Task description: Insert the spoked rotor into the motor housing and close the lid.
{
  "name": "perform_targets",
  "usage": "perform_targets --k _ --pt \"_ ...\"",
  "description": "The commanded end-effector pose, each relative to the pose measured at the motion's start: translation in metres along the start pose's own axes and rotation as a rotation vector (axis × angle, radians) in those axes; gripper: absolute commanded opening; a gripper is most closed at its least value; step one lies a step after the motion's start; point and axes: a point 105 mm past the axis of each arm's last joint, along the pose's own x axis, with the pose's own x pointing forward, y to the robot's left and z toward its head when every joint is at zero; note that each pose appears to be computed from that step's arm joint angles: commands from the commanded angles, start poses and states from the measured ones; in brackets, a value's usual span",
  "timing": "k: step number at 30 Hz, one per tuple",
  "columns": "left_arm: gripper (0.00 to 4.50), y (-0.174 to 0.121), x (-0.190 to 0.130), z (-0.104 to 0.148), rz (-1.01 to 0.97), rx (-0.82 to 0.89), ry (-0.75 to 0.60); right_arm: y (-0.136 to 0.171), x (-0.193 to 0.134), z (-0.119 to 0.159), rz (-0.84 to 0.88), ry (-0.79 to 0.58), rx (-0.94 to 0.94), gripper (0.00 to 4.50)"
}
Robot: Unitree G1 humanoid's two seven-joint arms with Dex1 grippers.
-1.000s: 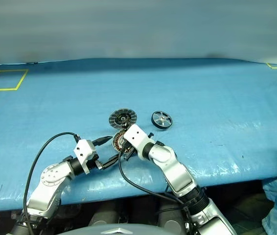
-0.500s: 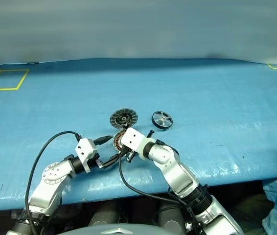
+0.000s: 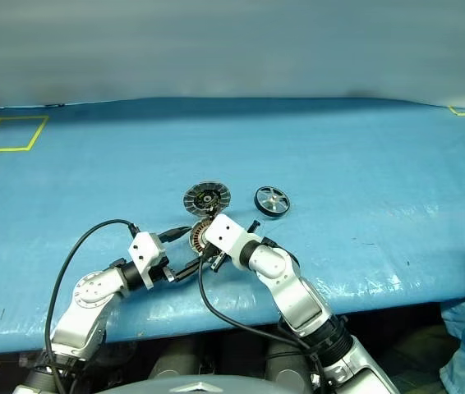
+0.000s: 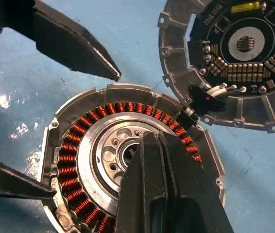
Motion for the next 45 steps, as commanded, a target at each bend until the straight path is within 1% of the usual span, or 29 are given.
perform_targets --k 1,5,8,10,13,16,20,23,26,34,38,42,45 --pt "4.10 0.001 0.003 0.005 0.002 0.016 -0.027 -0.020 -0.019 0.019 -0.072 -0.110 0.111 0.05" --pt "4.10 0.002 0.001 0.004 0.004 0.017 -0.026 -0.047 -0.047 0.025 -0.178 -0.163 0.218 0.05" --pt "4.10 0.002 0.001 0.003 0.001 0.016 -0.023 -0.077 -0.070 0.018 -0.310 -0.124 0.202 0.05" --pt "4.10 0.001 0.002 0.004 -0.005 0.016 -0.023 -0.094 -0.077 0.013 -0.375 -0.097 0.207 0.05" --pt "4.10 0.001 0.004 0.004 -0.016 0.019 -0.026 -0.109 -0.076 0.005 -0.435 -0.046 0.198 0.05" --pt "4.10 0.000 0.008 0.006 -0.026 0.022 -0.033 -0.122 -0.060 -0.016 -0.476 0.052 0.234 0.05" --pt "4.10 0.000 0.010 0.006 -0.027 0.022 -0.036 -0.126 -0.048 -0.024 -0.485 0.081 0.257 0.05" --pt "4.10 0.001 0.009 0.005 -0.009 0.029 -0.028 -0.127 -0.043 -0.027 -0.487 0.088 0.260 0.65" --pt "4.10 0.002 0.007 0.005 -0.004 0.026 -0.025 -0.127 -0.042 -0.026 -0.502 0.096 0.255 1.61" --pt "4.10 0.002 0.002 0.009 -0.004 0.018 -0.047 -0.116 -0.040 -0.023 -0.460 0.073 0.288 1.61" --pt "4.10 0.001 0.000 0.014 -0.016 0.012 -0.077 -0.115 -0.039 -0.023 -0.453 0.073 0.288 1.61" --pt "4.10 0.001 -0.001 0.028 -0.013 -0.004 -0.149 -0.113 -0.041 -0.028 -0.428 0.103 0.271 1.61" --pt "4.10 0.000 -0.001 0.031 -0.016 -0.011 -0.163 -0.112 -0.042 -0.033 -0.412 0.130 0.249 1.61"
